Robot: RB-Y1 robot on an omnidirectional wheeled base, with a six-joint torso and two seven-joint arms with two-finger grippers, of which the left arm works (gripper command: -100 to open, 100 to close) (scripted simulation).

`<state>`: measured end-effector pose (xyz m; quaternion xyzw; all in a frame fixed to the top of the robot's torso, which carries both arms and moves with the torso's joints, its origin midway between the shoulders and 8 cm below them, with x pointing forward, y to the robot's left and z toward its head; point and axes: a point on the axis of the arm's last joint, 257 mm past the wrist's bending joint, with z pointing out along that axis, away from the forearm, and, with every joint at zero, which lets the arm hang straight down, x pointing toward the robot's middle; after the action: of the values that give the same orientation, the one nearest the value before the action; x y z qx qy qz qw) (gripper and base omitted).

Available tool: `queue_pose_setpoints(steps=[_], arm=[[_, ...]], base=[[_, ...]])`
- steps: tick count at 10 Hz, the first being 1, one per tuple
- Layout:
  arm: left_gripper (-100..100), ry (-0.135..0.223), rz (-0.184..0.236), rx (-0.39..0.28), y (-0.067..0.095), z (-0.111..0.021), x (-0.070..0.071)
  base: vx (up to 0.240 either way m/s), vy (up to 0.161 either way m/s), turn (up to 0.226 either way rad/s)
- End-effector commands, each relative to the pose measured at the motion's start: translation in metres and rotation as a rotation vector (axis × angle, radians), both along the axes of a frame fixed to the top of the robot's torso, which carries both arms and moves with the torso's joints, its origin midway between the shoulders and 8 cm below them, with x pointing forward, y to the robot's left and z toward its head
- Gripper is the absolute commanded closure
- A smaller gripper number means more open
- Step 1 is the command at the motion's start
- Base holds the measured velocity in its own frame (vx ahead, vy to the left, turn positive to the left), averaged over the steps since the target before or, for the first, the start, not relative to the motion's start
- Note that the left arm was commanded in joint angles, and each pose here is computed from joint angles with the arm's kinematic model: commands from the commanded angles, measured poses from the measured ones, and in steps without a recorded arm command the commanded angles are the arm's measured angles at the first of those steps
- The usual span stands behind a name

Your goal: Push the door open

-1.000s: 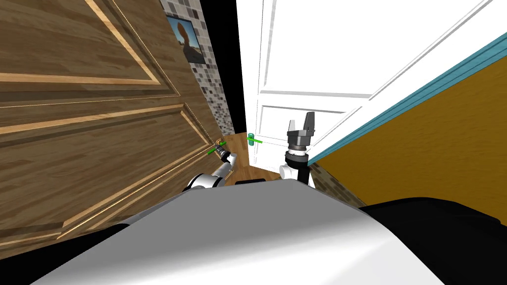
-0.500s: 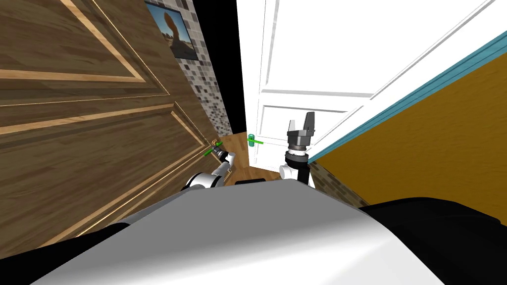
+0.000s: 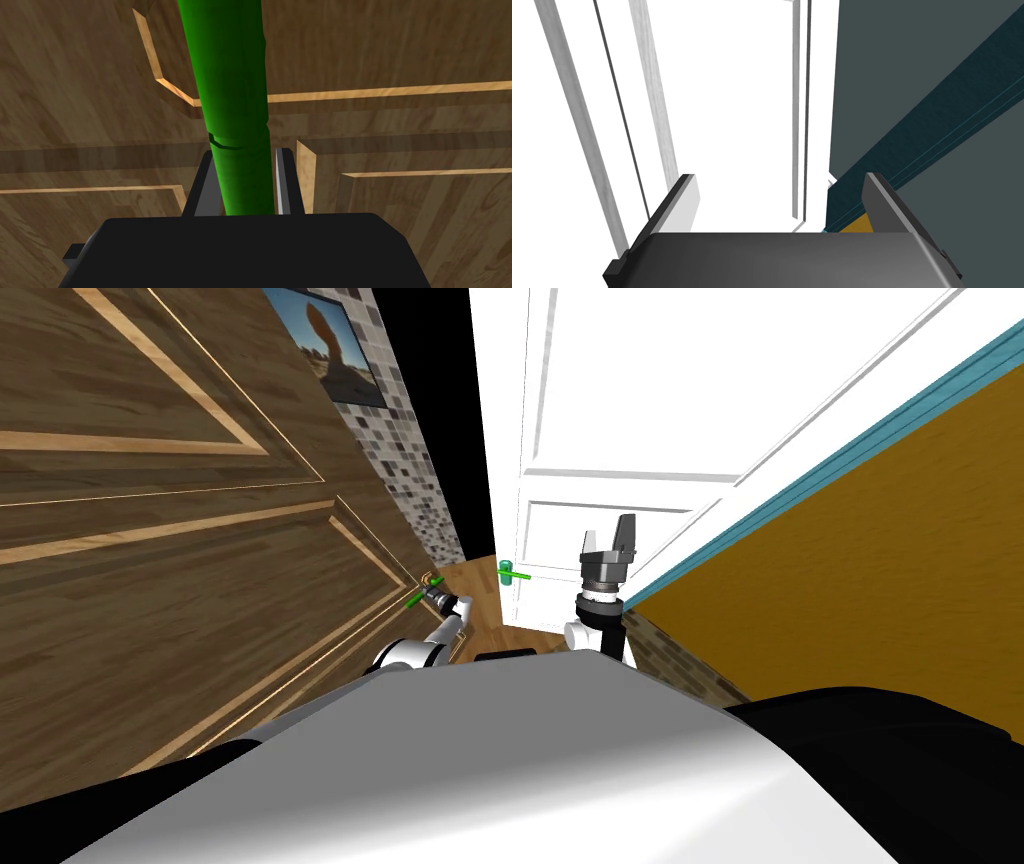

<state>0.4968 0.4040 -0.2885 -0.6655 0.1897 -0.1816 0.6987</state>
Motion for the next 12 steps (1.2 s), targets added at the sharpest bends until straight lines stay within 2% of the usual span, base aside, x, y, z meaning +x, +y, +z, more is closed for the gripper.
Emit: queue_pose_setpoints(steps=[1,6,7,8,9,10,11,12], arm=[[100,-0.017,0.055,0.006,0.011,0.008,-0.008],[100,-0.015,0.177,-0.019,0.025,0.004,-0.035],[100,-0.012,0.212,-0.030,0.026,0.001,-0.043],[100,-0.012,0.212,-0.030,0.026,0.001,-0.043],[100,-0.007,0.247,-0.044,0.025,-0.003,-0.052],[100,-0.001,0.232,-0.041,0.026,-0.005,-0.050],[100,-0.009,0.288,-0.030,0.040,-0.001,-0.062],[100,-0.009,0.288,-0.030,0.040,-0.001,-0.062]], base=[[0.056,0.149,-0.183],[0.060,0.116,-0.135],[0.055,0.118,-0.175],[0.033,0.080,-0.093],[0.025,0.090,-0.120],[0.009,0.049,-0.032],[0.055,0.110,-0.115],[0.034,0.125,-0.099]])
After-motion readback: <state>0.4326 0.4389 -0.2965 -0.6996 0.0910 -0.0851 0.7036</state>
